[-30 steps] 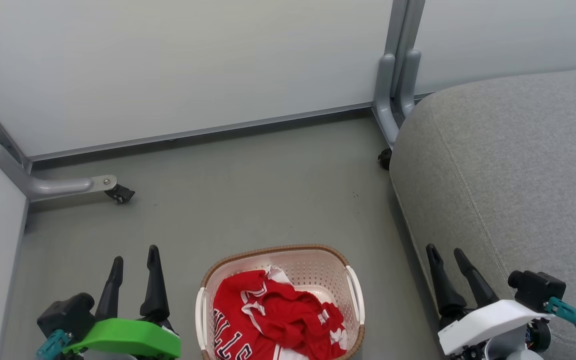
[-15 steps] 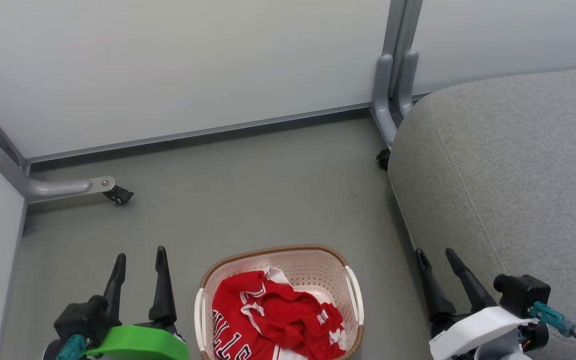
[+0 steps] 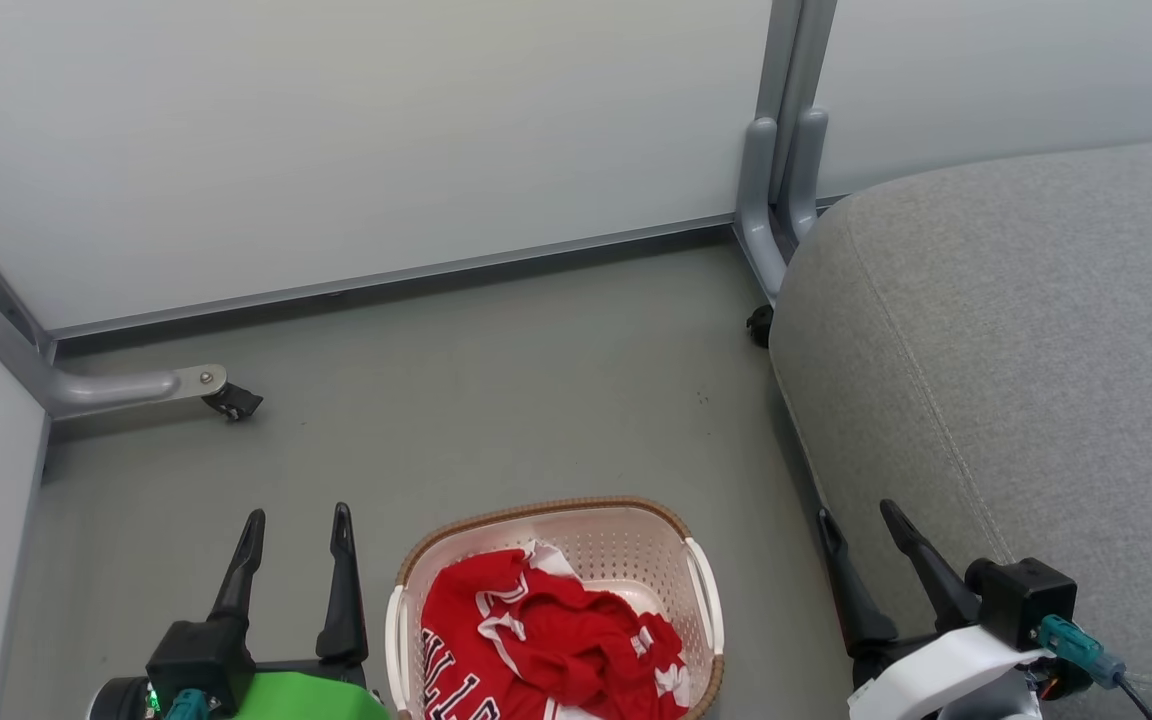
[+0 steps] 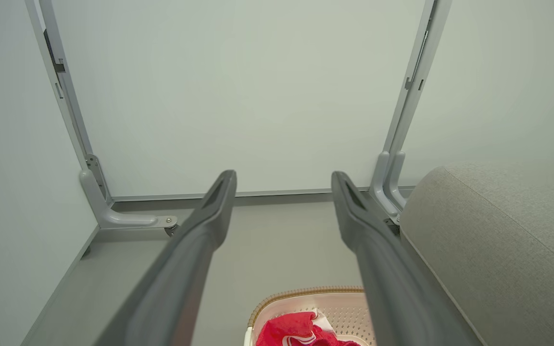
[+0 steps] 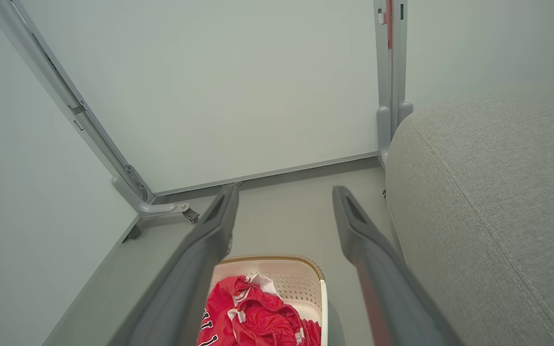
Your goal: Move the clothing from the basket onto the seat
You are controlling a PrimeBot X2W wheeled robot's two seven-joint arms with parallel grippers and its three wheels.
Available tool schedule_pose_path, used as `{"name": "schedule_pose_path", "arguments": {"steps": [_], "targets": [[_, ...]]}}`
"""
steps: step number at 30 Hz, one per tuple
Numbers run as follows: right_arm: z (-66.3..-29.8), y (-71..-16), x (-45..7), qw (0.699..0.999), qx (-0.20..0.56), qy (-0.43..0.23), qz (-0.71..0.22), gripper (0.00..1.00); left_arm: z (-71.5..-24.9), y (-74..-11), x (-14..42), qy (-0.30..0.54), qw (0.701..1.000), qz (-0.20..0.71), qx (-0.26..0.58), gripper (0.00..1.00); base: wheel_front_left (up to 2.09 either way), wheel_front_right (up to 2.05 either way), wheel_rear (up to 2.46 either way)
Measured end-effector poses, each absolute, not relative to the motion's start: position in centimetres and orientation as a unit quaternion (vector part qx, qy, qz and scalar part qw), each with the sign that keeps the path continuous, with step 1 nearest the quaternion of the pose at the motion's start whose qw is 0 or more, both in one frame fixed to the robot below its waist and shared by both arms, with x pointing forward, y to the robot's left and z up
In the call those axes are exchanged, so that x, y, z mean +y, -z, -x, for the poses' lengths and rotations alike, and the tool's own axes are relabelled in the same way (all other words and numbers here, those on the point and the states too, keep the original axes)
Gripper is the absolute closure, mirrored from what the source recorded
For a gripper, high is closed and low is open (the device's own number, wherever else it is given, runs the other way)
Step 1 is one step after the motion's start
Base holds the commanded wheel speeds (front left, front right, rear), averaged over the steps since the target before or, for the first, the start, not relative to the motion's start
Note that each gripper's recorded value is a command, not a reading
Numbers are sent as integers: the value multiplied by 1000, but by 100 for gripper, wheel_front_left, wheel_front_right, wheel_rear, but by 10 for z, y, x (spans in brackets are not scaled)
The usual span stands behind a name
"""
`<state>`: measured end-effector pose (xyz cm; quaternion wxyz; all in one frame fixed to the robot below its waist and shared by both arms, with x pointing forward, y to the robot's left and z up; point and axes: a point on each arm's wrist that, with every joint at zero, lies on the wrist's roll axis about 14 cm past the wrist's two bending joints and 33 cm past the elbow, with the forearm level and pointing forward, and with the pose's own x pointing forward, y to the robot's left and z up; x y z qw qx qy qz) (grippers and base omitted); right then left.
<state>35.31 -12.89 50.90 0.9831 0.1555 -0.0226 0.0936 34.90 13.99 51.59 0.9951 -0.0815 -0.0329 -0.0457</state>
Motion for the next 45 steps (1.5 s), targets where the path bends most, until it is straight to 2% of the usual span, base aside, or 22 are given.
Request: {"name": "schedule_pose_path", "arguments": {"steps": [30, 45], "targets": [[-342, -517, -118, 990, -55, -120, -50, 0, -337, -517, 120, 88, 994, -20, -61, 0, 0, 0, 0], [-341, -517, -117, 990, -55, -123, -47, 0, -338, -517, 120, 88, 994, -27, -62, 0, 0, 0, 0]]}}
